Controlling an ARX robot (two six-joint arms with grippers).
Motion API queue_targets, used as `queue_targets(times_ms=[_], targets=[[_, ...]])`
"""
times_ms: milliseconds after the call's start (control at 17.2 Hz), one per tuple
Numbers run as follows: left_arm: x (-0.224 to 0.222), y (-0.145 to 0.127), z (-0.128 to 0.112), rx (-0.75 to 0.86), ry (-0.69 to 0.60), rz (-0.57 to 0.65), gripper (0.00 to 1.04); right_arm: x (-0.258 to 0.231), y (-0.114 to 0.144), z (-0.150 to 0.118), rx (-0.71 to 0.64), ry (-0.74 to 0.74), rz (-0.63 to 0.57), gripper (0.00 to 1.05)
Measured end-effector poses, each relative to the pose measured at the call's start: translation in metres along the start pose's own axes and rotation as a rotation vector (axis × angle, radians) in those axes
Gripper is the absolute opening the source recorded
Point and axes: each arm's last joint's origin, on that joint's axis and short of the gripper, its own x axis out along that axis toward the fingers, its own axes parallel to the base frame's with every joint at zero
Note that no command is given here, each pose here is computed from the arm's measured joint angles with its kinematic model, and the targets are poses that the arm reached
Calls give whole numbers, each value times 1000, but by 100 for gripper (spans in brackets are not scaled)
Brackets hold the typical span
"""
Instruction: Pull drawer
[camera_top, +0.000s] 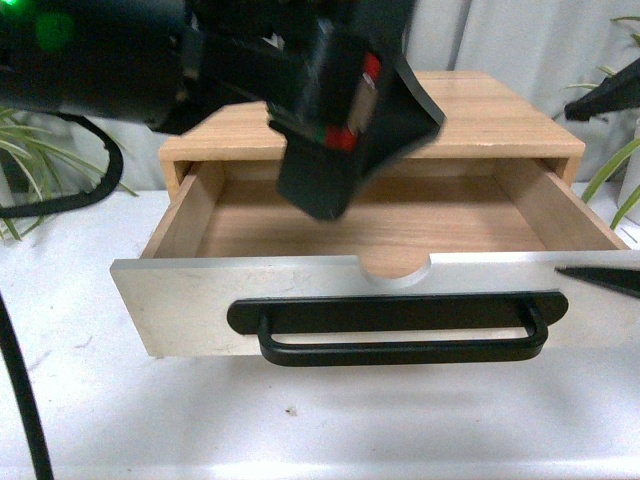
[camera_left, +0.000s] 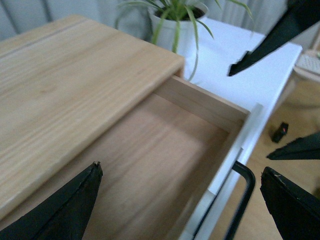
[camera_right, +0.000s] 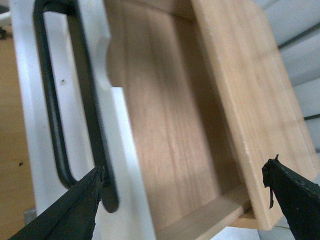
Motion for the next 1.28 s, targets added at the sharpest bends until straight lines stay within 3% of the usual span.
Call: queue_targets(times_ms=[291, 466, 583, 700, 758, 874, 933, 1049, 1283], targets=[[-46, 51, -5, -204, -155, 290, 98, -19, -29, -15, 180, -45, -220, 98], [-94, 85, -28, -375, -205, 594, 98, -27, -45, -36, 443, 7, -468, 98], [-122, 91, -46, -427, -212, 771, 98, -38, -47, -49, 682, 21, -580, 98], [-143, 85, -53, -423, -222, 856, 98, -45, -38, -57, 794, 29, -628, 98], [-151, 83, -55, -385, -244, 879, 96, -47, -33, -57, 811, 5, -714, 94], [-158, 63, -62, -220, -319, 907, 75, -68, -7, -48, 915, -26, -903, 72], [-156, 50, -73, -201, -307, 902, 62, -80, 11, -39, 935, -56, -942, 59], [-152, 33, -88, -197, -280, 885, 42, -84, 28, -31, 939, -93, -961, 41], [-153, 25, -94, -196, -280, 888, 31, -80, 42, -32, 963, -80, -941, 28]])
